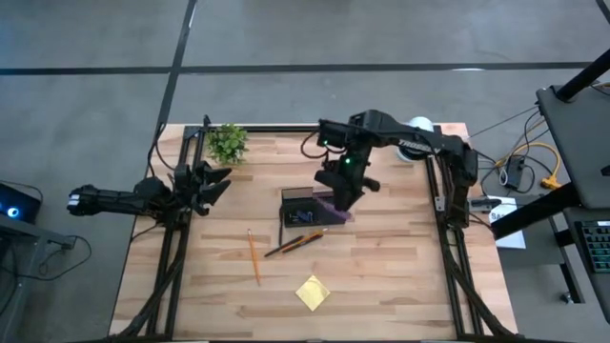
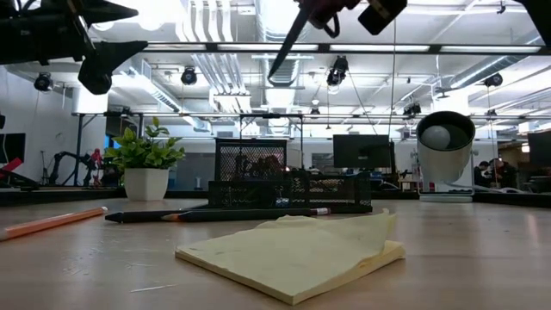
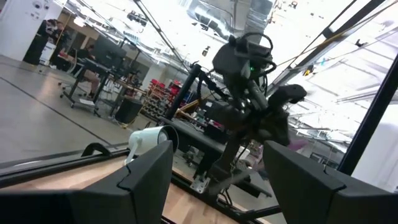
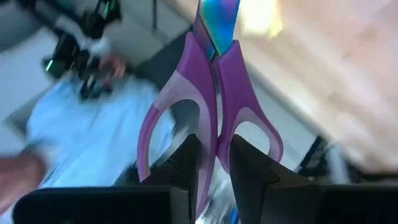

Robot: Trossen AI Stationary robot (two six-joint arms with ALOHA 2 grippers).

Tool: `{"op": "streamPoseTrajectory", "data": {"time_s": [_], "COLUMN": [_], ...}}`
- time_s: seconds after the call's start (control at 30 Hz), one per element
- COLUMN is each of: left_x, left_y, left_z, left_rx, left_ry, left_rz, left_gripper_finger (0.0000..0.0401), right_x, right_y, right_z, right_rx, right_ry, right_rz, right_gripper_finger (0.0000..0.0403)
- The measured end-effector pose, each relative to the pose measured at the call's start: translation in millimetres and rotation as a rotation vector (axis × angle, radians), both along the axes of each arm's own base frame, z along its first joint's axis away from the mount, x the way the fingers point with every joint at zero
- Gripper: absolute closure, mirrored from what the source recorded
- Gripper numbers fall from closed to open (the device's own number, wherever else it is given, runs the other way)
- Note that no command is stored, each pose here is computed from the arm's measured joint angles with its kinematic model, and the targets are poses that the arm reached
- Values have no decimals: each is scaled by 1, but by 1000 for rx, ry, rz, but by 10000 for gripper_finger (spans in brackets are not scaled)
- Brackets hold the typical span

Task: Pick and place office supplies into organizer
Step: Put the purple scissor into the black desk organizer

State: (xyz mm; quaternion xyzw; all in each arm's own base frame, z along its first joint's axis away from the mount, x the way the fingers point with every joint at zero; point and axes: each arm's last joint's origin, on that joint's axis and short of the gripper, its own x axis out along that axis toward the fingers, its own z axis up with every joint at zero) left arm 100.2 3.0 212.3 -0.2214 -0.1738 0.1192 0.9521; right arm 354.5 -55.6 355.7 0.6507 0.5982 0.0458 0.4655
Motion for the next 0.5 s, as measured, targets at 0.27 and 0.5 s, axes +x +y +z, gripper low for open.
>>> {"op": "streamPoseTrajectory", "data": {"time_s": [0.27, 0.5], "left_x": [0, 0], "left_y": [0, 0], "left_z": [-1, -3], "left_rx": [0, 1], "left_ry": [2, 7], "left_rz": [0, 0], "left_gripper_finger": [166, 166], "right_x": [25, 40], "right_y": [-9, -37], "right_z": [-37, -68], "right_rx": [169, 176], "right_ry": [48, 79], "right_rz": [16, -43], "right_gripper_finger": [345, 338]}}
